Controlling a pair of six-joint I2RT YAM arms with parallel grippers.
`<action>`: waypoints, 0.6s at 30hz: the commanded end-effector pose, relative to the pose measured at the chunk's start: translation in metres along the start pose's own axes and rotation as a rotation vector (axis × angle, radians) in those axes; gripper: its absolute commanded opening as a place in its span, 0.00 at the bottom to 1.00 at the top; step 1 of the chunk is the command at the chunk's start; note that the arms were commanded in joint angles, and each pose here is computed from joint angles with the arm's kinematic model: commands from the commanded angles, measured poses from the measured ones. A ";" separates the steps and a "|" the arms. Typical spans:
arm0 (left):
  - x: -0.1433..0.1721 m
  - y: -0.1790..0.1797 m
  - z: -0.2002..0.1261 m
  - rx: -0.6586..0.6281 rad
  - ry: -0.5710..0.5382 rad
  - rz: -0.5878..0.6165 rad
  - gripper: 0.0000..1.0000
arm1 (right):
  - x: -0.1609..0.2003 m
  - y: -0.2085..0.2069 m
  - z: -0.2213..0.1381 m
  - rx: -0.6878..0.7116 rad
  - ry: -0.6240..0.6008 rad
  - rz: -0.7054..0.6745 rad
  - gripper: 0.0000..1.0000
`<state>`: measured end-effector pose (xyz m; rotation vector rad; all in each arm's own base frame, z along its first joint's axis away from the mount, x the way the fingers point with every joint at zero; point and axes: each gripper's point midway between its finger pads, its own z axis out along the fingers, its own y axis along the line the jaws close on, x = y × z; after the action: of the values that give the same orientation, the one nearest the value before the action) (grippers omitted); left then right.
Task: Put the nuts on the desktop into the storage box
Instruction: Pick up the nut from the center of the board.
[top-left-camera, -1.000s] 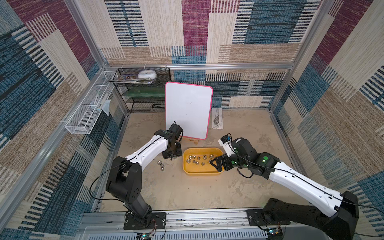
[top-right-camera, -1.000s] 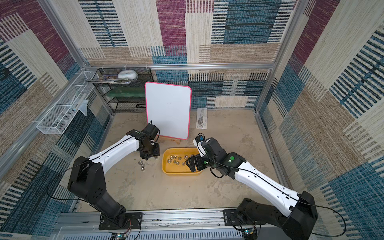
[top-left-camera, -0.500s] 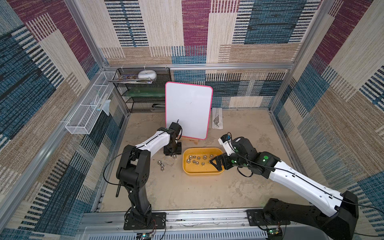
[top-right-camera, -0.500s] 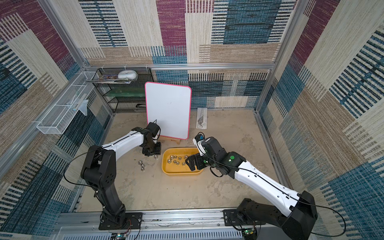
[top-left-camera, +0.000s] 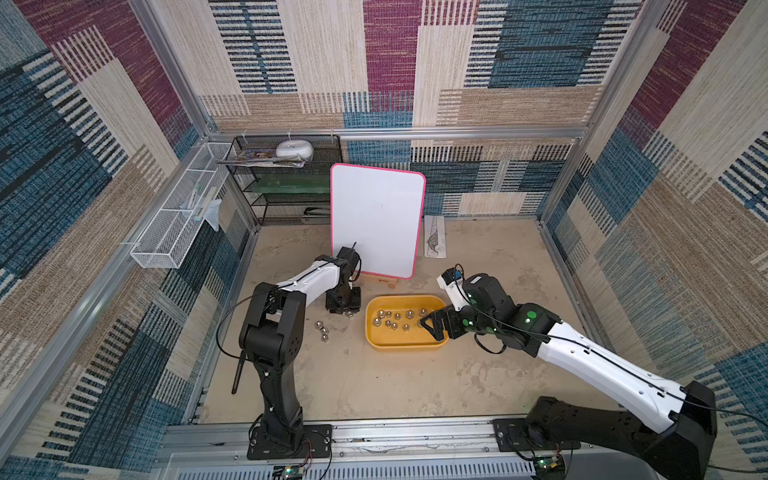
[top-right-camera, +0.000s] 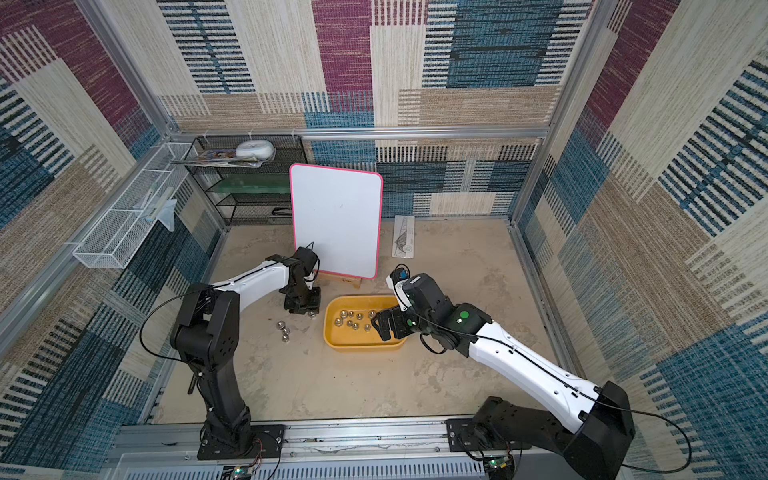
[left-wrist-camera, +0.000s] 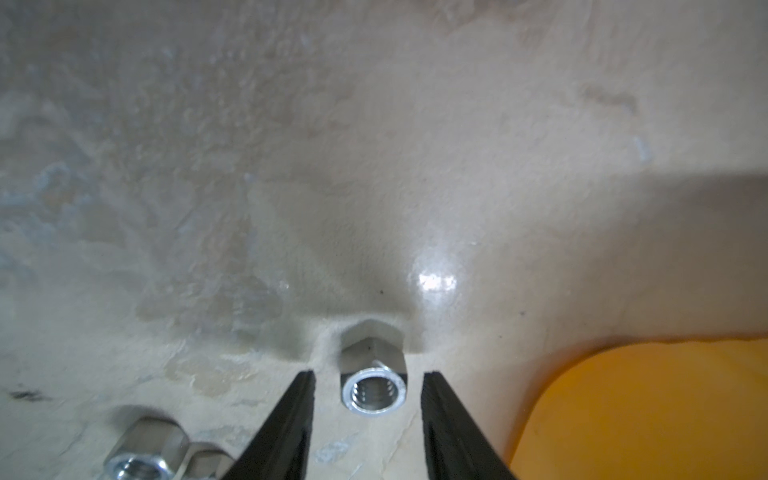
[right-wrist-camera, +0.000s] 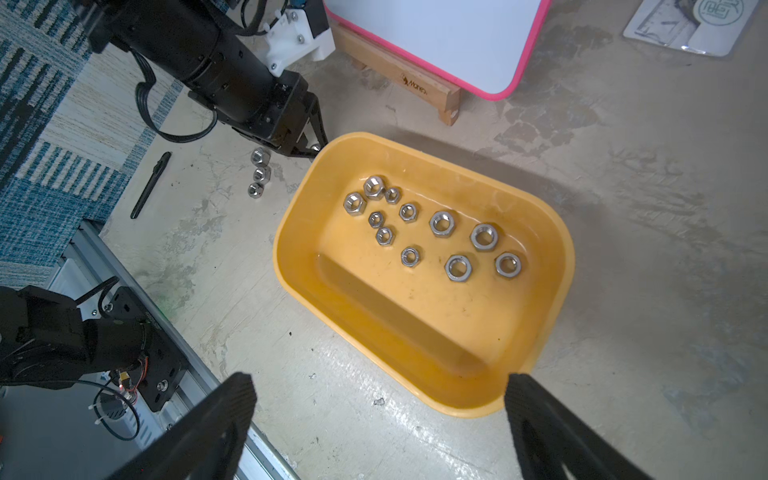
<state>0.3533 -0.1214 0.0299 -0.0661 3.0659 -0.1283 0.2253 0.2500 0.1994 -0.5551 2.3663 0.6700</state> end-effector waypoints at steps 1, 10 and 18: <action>0.004 -0.001 0.001 0.011 0.009 0.011 0.46 | -0.003 0.000 0.000 0.003 -0.013 0.002 0.99; 0.006 0.002 0.009 -0.003 0.028 0.009 0.41 | -0.003 0.000 0.001 -0.001 -0.011 0.003 0.99; 0.006 0.002 0.013 -0.006 0.036 0.007 0.37 | -0.001 0.000 0.000 -0.001 -0.014 0.014 0.99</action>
<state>0.3488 -0.1199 0.0199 -0.0631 3.0904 -0.1154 0.2248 0.2485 0.1966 -0.5448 2.3733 0.6677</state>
